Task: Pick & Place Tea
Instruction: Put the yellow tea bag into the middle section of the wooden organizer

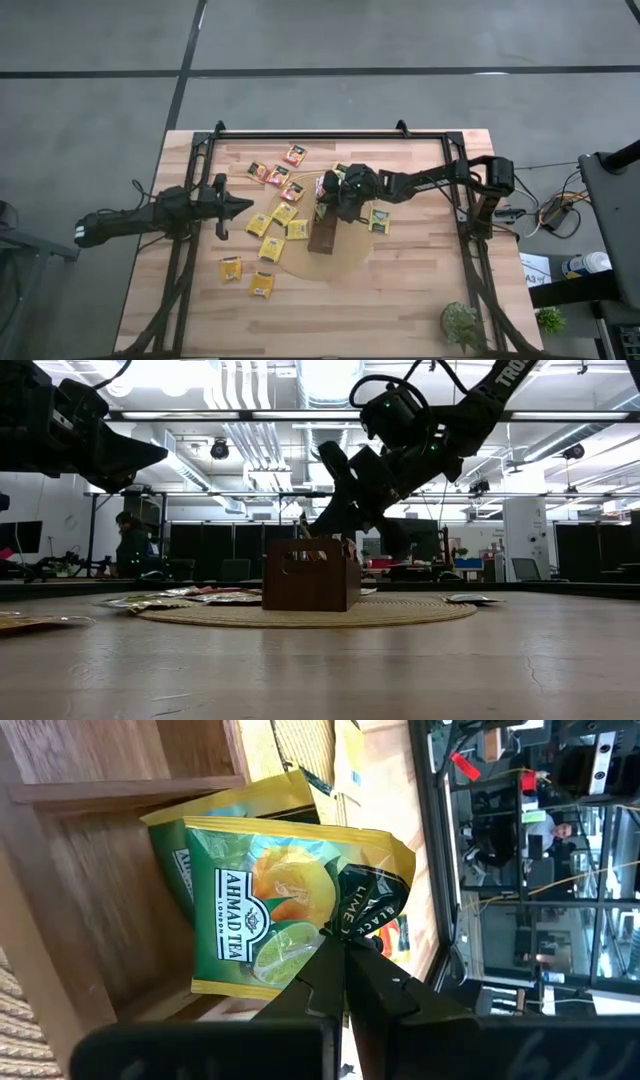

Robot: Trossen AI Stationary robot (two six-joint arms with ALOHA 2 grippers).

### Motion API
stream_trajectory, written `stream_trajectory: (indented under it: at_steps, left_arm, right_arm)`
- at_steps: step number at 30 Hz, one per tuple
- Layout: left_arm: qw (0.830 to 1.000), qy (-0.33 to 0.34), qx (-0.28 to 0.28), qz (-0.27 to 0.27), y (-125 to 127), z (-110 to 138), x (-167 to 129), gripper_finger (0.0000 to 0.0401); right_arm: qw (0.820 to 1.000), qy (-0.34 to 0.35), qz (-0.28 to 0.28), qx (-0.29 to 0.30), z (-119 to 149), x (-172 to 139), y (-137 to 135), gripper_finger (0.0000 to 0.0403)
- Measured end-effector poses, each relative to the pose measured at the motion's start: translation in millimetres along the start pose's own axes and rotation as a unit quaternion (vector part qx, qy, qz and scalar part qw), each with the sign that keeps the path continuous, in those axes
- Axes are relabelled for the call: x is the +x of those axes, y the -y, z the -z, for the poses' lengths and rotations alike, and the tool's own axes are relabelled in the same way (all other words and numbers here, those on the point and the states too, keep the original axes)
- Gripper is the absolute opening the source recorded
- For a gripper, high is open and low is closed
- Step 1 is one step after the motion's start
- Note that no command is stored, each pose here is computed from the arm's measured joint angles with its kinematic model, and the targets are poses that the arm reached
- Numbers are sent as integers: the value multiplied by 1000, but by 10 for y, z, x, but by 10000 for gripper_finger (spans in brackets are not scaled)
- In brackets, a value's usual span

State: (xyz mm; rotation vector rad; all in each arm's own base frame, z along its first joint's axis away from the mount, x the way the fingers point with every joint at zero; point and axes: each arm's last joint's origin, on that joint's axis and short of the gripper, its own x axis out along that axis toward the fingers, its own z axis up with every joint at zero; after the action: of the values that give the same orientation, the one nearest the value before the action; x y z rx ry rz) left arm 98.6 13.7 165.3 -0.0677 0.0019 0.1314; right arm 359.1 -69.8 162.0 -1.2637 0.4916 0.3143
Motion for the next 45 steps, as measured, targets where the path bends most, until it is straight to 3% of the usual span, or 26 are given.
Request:
stream_trajectory:
  at_steps: [9, 21, 31, 36, 41, 45]
  left_arm:
    - [1000, 0, 0, 0, 0, -1, 0, 0]
    - [1000, 0, 0, 0, 0, -1, 0, 0]
    - [1000, 0, 0, 0, 0, 0, 0, 0]
    - [1000, 0, 0, 0, 0, -1, 0, 0]
    - [1000, 0, 0, 0, 0, -1, 0, 0]
    - [1000, 0, 0, 0, 0, -1, 0, 0]
  right_arm:
    - [1000, 15, -17, 2, -8, 0, -29, 13]
    - [1000, 15, -16, 2, -10, -1, -27, 99]
    - [1000, -4, 9, 3, -97, -112, 84, 121]
    - [991, -76, 57, 96, -191, -228, 189, 115]
    - [956, -164, 103, 222, -301, -390, 235, 115]
    - [933, -203, 89, 284, -413, -559, 188, 122]
